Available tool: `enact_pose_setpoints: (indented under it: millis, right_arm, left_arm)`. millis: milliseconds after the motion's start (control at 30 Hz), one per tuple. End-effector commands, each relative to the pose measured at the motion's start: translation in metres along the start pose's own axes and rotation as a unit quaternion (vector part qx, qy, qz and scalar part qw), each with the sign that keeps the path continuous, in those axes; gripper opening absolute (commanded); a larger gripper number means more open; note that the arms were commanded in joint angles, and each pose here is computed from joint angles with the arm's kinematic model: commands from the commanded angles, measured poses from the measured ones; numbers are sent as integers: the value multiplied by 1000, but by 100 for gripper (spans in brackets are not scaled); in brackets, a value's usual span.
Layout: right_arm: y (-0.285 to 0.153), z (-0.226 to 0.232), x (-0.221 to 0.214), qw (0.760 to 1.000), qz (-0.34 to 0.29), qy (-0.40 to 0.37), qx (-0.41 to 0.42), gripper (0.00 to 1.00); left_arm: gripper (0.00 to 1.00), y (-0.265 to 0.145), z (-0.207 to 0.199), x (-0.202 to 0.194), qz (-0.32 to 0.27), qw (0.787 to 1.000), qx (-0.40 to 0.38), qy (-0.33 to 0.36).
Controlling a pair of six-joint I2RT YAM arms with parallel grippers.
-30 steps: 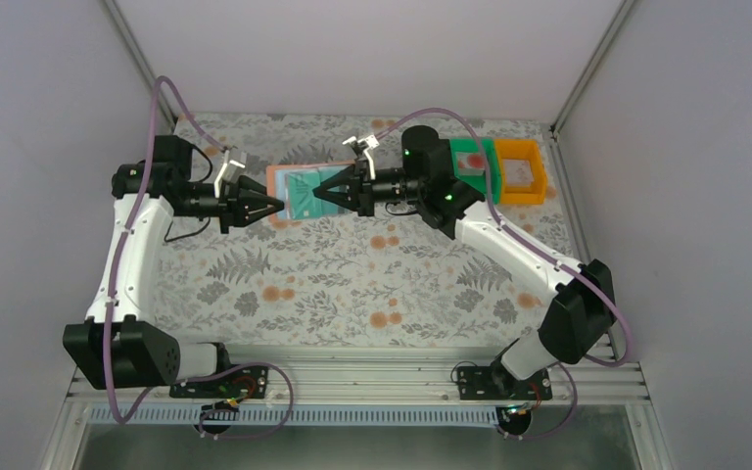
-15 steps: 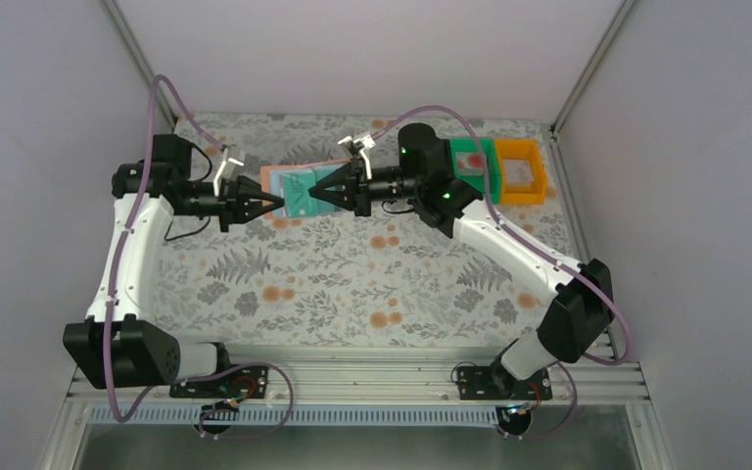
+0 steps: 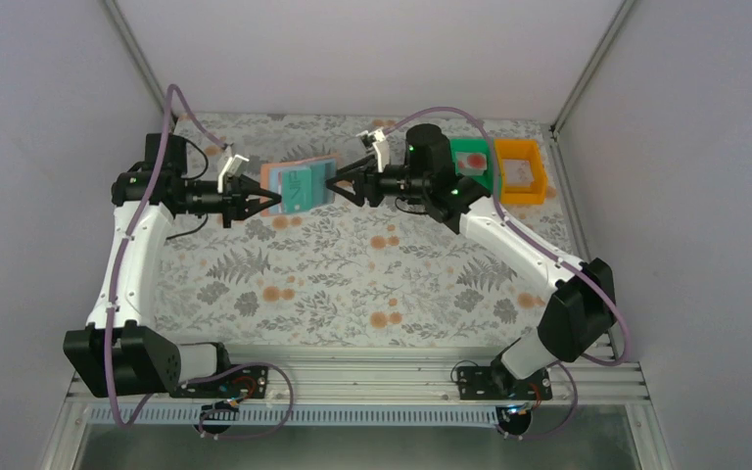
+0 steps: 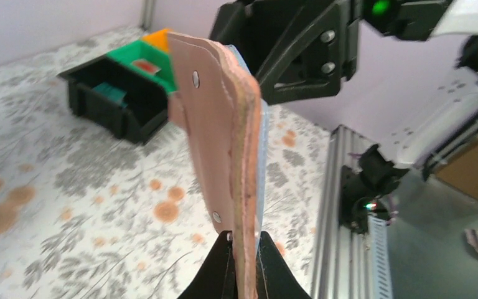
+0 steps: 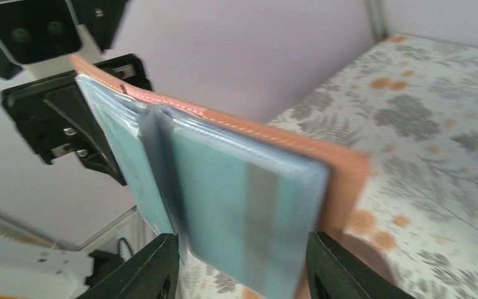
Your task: Take the credit cards out of the card holder
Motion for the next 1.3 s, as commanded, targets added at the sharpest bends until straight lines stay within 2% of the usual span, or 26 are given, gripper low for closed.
enact_pose_setpoints:
  millis: [0,100,200,367,533,633,767,867,967,1267]
  right_arm:
    - [-18,-5,5,997,-20,5,-70,55]
    - [-18,0,7,996,-27,-2,-80,55]
    - [-5,10,7,997,-25,-13,-68,59]
    - [25,20,3,1000,3,-15,-6,64]
    - [44,25,5,998,18,-25,59,64]
    - [53,23,3,996,38,-30,81,55]
    - [50,28,0,992,44,-41,107,26]
    - [46,30,-4,990,47,-55,120,11]
    - [45,23,-10,990,55,-55,120,5]
    - [20,54,-11,967,78,-128,206,4]
  left_arm:
    - [2,-3,24,0,39,994,102,-9]
    - [2,-3,32,-4,50,990,127,-23]
    - [2,1,28,-3,39,994,97,-26]
    - [2,2,16,1,19,998,52,-13]
    - [2,2,2,5,-2,1000,9,7]
    - [2,1,-6,9,-15,1000,-13,24]
    - [2,-1,-13,11,-24,999,-29,37]
    - [3,0,-13,11,-24,999,-29,36]
    - [2,0,-13,11,-22,999,-28,37]
    - [2,-1,-17,12,-26,998,-33,47]
Point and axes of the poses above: each gripper's point midway between its finger pads, its own y axis out along the fingers, its own z axis along the line the jaws close on, x = y × z, the point moved 8 cm from there along -y, back along the fingers, and after that the axes turned 7 degrees about y, right-handed, at the moved point
